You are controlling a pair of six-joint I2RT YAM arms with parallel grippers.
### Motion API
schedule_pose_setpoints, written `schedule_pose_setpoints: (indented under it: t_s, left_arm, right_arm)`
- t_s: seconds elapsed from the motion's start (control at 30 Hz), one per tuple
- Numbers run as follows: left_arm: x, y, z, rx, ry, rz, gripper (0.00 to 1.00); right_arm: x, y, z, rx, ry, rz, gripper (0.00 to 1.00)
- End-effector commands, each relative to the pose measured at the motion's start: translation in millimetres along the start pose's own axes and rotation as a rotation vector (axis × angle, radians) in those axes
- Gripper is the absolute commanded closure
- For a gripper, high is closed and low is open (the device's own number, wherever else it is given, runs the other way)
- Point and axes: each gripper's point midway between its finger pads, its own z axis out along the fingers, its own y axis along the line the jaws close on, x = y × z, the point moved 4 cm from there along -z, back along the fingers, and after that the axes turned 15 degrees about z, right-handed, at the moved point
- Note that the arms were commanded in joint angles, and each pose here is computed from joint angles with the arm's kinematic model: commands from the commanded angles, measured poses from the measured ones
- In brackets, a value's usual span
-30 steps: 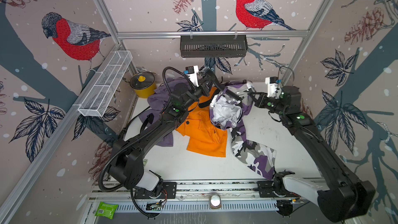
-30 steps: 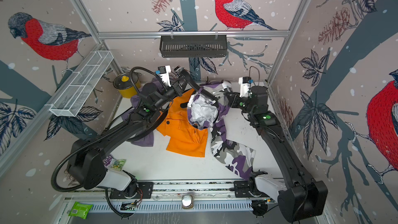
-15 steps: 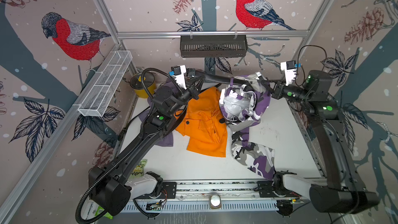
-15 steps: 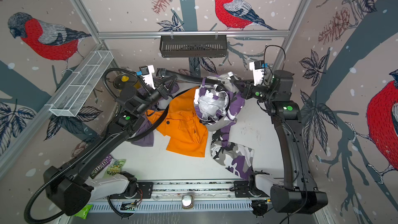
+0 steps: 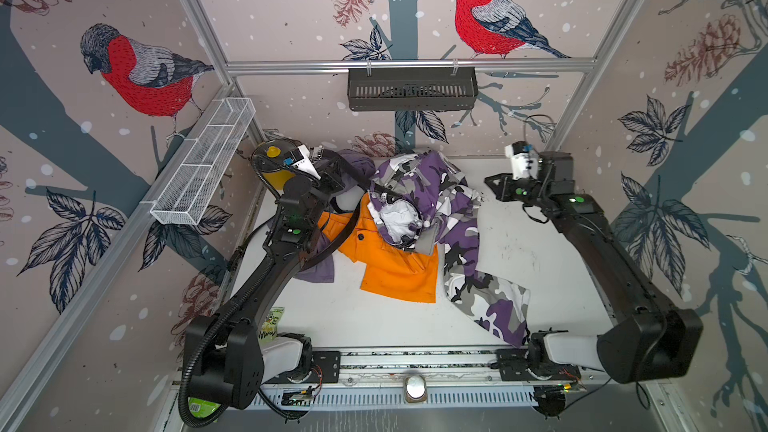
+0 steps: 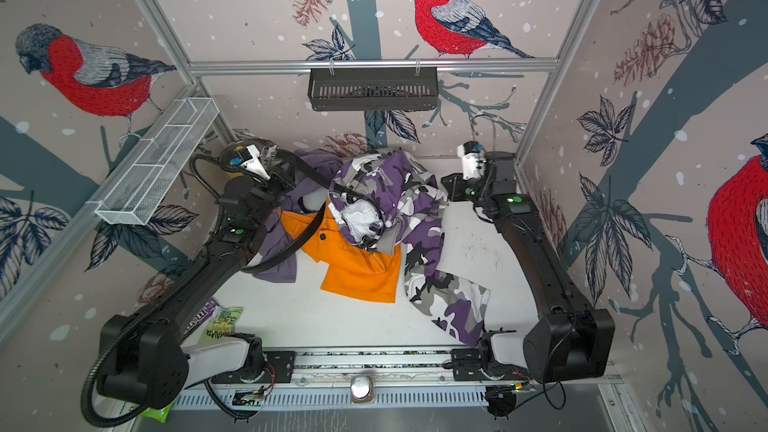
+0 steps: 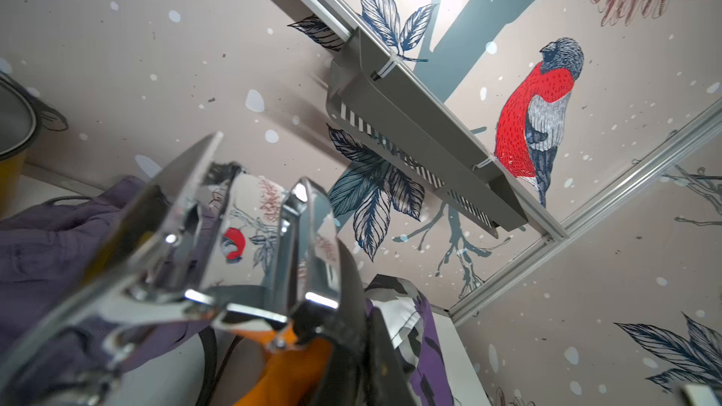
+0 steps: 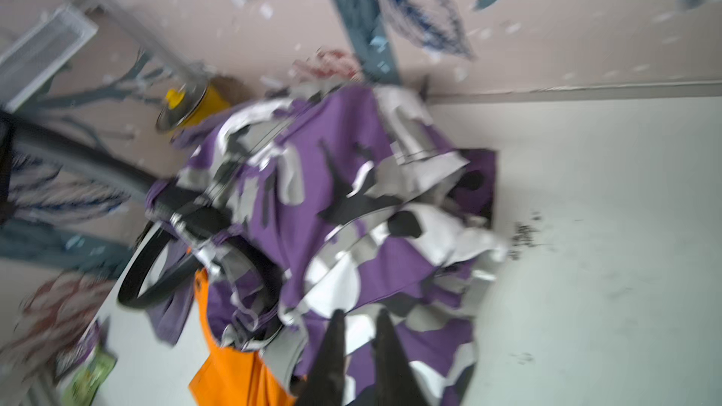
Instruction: Remove the belt from the trousers
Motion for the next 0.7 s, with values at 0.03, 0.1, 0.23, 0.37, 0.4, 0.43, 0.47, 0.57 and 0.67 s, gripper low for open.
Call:
schedule_pose_setpoints:
  t_s: [0.03, 0.1, 0.23, 0.37, 0.4, 0.43, 0.47, 0.57, 0.67]
  left_arm:
    - [-26, -15, -3, 0.076, -0.103, -0.004, 1.00]
    - [-27, -15, -6, 0.068, -0.111, 0.000, 1.00]
    - [-29, -15, -8, 0.065, -0.123, 0.005, 1.00]
    - [-29, -15, -8, 0.067, -0.124, 0.007, 1.00]
    - [-30, -15, -8, 0.068, -0.126, 0.008, 1.00]
    - [-29, -15, -8, 0.067, -0.126, 0.005, 1.00]
    - [-29, -14, -8, 0.065, -0.129, 0.006, 1.00]
    - [-30, -12, -9, 0.051, -0.141, 0.009, 1.00]
    - [-33, -8, -11, 0.012, -0.163, 0.039, 1.00]
  right_arm:
    - [50, 15, 42, -0.030, 0.088, 0.013, 0.28]
    - [70, 17, 61, -0.022, 0.105, 0.035, 0.19]
    - [94, 11, 96, 0.040, 0.179, 0.058, 0.14]
    - [104, -6, 123, 0.130, 0.185, 0.081, 0.13]
    - [103, -9, 128, 0.132, 0.172, 0.091, 0.14]
    - [102, -13, 133, 0.132, 0.161, 0.103, 0.19]
    - [100, -17, 137, 0.128, 0.154, 0.117, 0.26]
    - [92, -20, 138, 0.098, 0.130, 0.135, 0.64]
    - [80, -17, 126, 0.086, 0.124, 0.098, 0.99]
